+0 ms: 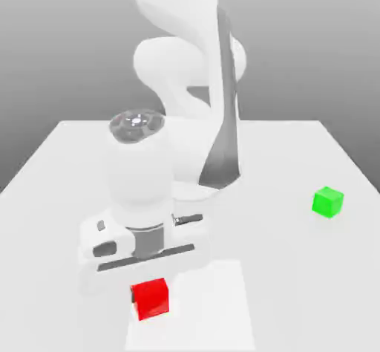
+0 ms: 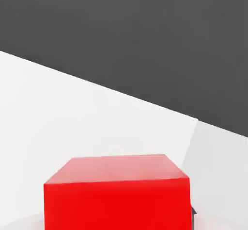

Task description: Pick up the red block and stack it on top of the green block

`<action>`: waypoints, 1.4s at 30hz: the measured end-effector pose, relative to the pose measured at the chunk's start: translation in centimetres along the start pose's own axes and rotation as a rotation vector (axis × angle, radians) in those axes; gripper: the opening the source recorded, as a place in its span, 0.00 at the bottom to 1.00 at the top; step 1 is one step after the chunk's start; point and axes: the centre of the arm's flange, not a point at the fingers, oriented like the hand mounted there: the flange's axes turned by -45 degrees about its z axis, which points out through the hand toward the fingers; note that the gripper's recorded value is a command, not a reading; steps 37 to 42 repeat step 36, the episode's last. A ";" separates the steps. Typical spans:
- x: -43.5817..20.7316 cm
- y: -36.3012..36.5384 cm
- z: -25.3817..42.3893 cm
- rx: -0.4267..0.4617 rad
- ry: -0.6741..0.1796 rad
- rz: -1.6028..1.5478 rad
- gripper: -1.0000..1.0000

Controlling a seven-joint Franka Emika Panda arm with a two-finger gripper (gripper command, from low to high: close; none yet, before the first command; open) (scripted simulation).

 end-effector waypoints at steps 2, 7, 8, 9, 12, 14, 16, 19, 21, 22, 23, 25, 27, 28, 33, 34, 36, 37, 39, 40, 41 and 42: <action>1.3 -4.8 -0.6 0.016 0.005 -0.132 0.00; 1.9 -23.1 -1.8 0.052 0.008 -0.633 0.00; 1.1 -26.8 -2.0 0.056 0.008 -0.741 0.00; -0.1 -30.2 -2.3 0.059 0.007 -0.847 0.00; -3.6 -36.0 -2.9 0.058 0.005 -1.066 0.00; -6.4 -39.5 -3.2 0.050 0.003 -1.215 0.00; -9.9 -43.1 -3.5 0.037 -0.001 -1.382 0.00; -15.5 -47.1 -3.6 0.004 -0.008 -1.623 0.00; -16.5 -47.6 -2.9 -0.027 -0.019 -1.671 0.00; -16.6 -47.7 -2.4 -0.041 -0.024 -1.678 0.00; -16.6 -47.6 -2.0 -0.053 -0.030 -1.682 0.00; -16.5 -47.5 -1.0 -0.072 -0.038 -1.683 0.00; -16.4 -47.4 -0.1 -0.083 -0.044 -1.684 0.00; -16.4 -47.3 0.3 -0.085 -0.046 -1.682 0.00; -16.5 -47.3 2.2 -0.068 -0.042 -1.683 0.00; -16.7 -47.5 2.4 -0.060 -0.038 -1.687 0.00; -17.0 -47.7 2.9 -0.038 -0.027 -1.692 0.00; -17.0 -47.7 2.9 -0.038 -0.027 -1.692 0.00; -17.0 -47.7 2.9 -0.038 -0.027 -1.692 0.00; -17.0 -47.7 2.9 -0.038 -0.027 -1.692 0.00; -17.0 -47.7 2.9 -0.038 -0.027 -1.692 0.00; -17.0 -47.7 2.9 -0.038 -0.027 -1.692 0.00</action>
